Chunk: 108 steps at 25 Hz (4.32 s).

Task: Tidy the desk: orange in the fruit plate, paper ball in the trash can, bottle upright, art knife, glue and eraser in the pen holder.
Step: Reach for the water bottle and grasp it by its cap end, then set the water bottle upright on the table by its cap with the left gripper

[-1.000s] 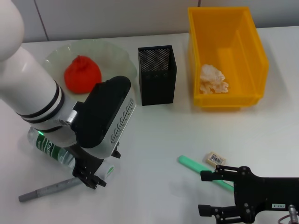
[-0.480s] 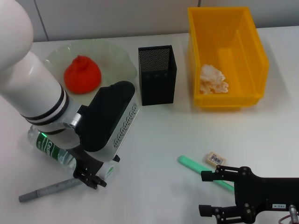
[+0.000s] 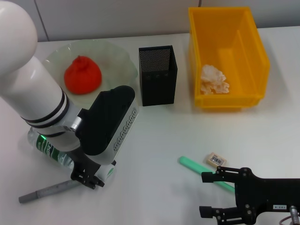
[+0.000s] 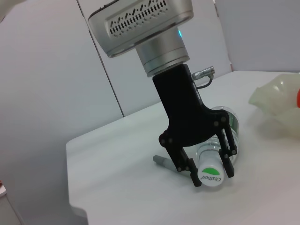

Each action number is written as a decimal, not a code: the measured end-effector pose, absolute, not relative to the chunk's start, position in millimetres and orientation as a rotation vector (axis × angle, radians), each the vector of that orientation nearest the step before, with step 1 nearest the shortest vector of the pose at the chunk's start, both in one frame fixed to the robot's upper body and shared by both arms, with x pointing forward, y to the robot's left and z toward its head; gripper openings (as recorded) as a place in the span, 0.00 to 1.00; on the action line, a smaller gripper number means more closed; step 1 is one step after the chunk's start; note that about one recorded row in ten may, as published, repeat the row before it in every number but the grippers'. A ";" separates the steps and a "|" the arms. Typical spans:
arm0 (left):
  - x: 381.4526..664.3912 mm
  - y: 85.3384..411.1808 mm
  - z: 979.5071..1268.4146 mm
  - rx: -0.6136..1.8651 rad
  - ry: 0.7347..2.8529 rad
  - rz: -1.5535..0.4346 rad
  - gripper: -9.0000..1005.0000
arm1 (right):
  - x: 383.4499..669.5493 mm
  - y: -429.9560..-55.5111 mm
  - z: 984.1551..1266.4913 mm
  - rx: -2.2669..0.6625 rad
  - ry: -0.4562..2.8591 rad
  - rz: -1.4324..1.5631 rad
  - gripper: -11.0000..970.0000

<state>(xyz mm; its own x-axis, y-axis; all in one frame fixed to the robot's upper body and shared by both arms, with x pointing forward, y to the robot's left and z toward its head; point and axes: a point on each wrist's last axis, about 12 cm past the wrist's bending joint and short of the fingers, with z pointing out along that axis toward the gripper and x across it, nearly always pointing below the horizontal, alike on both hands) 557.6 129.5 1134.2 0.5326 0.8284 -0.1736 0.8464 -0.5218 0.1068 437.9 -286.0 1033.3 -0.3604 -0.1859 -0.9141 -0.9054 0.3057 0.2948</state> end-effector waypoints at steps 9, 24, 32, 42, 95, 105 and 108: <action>557.3 126.7 1135.1 2.614 1.397 -0.121 0.44 | 438.8 -284.1 1031.7 -0.978 1.759 1.116 0.87; 558.2 127.1 1165.0 2.484 1.407 -0.268 0.44 | 436.3 -286.3 1031.9 -0.965 1.757 1.116 0.87; 564.1 153.1 1189.3 2.262 1.359 -0.469 0.44 | 437.5 -286.9 1033.1 -0.971 1.753 1.113 0.87; 563.9 194.3 1193.0 1.955 1.344 -0.578 0.44 | 439.2 -289.0 1034.8 -0.977 1.755 1.112 0.87; 571.6 264.2 1175.1 1.333 1.745 -0.681 0.53 | 440.0 -294.6 1038.3 -1.008 1.747 1.107 0.87; 571.6 261.3 1175.9 1.311 1.772 -0.710 0.55 | 440.1 -296.1 1038.9 -1.011 1.748 1.105 0.87; 571.5 260.6 1176.3 1.312 1.778 -0.715 0.55 | 440.2 -297.0 1039.1 -1.012 1.749 1.104 0.87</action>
